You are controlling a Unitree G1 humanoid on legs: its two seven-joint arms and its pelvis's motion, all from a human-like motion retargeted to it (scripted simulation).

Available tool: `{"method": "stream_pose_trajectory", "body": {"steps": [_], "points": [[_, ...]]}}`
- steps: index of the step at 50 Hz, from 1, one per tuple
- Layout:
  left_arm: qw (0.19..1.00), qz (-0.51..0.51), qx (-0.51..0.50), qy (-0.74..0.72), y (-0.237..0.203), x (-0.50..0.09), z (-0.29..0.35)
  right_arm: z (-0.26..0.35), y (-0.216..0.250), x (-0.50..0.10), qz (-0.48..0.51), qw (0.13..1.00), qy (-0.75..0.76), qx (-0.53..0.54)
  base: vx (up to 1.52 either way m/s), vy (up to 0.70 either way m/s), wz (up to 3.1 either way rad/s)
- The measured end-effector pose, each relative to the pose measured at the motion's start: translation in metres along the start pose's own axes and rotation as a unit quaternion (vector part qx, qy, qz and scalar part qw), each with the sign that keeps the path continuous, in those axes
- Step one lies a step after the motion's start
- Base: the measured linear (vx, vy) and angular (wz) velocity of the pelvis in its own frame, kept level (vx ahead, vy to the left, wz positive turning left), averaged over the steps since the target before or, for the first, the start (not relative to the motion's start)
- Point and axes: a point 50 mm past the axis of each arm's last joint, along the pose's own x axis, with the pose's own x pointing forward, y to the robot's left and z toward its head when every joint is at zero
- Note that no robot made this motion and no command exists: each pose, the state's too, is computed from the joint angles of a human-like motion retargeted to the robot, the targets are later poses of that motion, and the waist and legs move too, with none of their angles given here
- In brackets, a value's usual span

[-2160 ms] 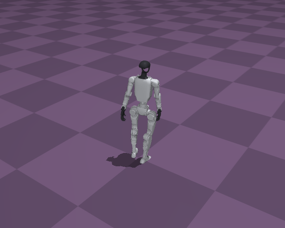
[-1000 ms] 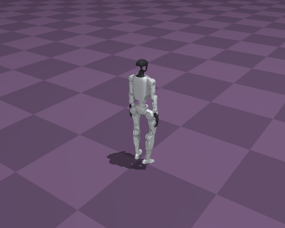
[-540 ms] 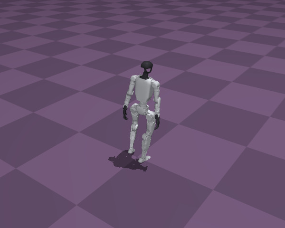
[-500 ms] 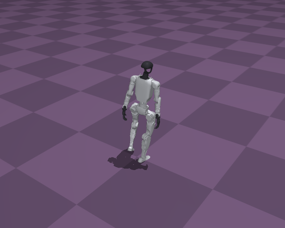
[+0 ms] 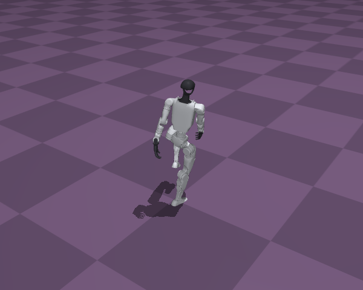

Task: Upper body actions

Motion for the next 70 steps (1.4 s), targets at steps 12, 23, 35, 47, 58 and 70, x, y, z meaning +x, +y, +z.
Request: {"method": "stream_pose_trajectory", "body": {"steps": [12,23,35,47,58,70], "points": [[0.988,0.060,-0.089,-0.114,0.009,-0.007,0.055,-0.136,0.023,-0.046,-0.021,0.959,0.243,0.147,0.05,0.02,0.31],[0.984,0.088,-0.069,-0.141,0.022,-0.017,0.077,-0.186,0.021,-0.078,-0.011,0.942,0.320,0.096,0.17,0.08,0.43],[0.968,0.117,-0.100,-0.200,0.019,-0.023,0.105,-0.201,-0.007,-0.090,-0.002,0.951,0.283,-0.122,0.19,0.15,-0.03],[0.935,0.101,-0.162,-0.298,0.000,-0.053,0.187,-0.253,0.007,-0.139,-0.006,0.927,0.369,-0.068,0.07,0.16,-0.15],[0.803,0.078,-0.005,-0.591,-0.061,-0.191,0.340,-0.310,0.028,-0.223,0.026,0.842,0.537,-0.043,0.01,0.05,0.57],[0.789,0.114,0.034,-0.603,-0.060,-0.194,0.338,-0.287,0.024,-0.183,0.000,0.886,0.464,-0.012,0.02,0.01,-0.16]]}}
